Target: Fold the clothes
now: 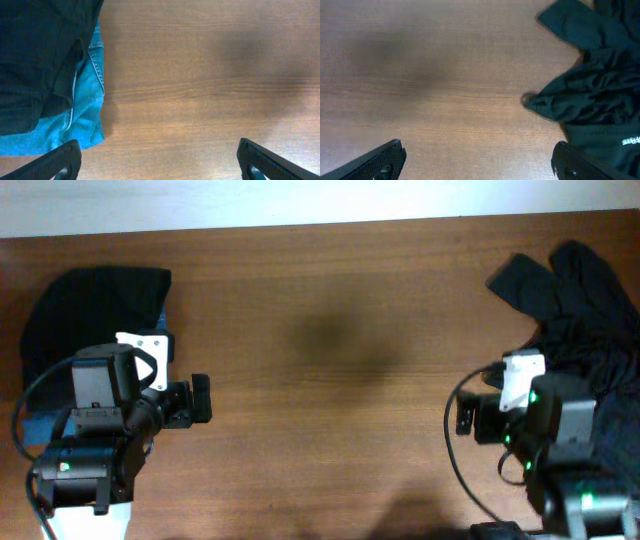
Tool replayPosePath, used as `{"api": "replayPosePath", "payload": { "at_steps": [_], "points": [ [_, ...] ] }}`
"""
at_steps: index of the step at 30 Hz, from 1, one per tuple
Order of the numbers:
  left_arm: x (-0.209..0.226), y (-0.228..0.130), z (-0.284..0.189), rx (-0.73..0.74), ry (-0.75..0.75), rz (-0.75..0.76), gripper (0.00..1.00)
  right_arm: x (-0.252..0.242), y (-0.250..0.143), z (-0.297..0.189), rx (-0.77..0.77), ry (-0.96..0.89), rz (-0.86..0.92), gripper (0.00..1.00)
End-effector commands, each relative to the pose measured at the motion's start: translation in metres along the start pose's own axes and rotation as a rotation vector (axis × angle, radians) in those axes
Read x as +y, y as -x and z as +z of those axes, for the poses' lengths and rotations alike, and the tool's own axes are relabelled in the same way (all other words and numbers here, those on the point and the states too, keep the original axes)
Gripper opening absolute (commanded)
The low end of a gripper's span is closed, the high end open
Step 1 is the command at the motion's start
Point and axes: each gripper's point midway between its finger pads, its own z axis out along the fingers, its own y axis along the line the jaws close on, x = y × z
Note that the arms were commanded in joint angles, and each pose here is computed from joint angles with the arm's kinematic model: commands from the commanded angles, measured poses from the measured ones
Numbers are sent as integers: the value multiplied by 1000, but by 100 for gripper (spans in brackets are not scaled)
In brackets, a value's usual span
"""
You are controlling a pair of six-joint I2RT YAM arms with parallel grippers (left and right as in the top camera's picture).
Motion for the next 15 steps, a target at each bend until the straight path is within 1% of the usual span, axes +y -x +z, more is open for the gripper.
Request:
{"api": "replayPosePath", "payload": {
  "at_steps": [1,8,13,15],
  "points": [
    [0,-1,1,4,5,14,99,-3,-19,3,-69,-16,6,99],
    [0,-1,1,4,5,14,99,-2,-45,10,-298,-13,8,99],
    [0,-1,1,4,5,14,99,-4,-46,7,-470,-21,13,99],
    [0,-1,1,4,5,14,99,-5,-41,10,-491,-25,15,99]
  ]
}}
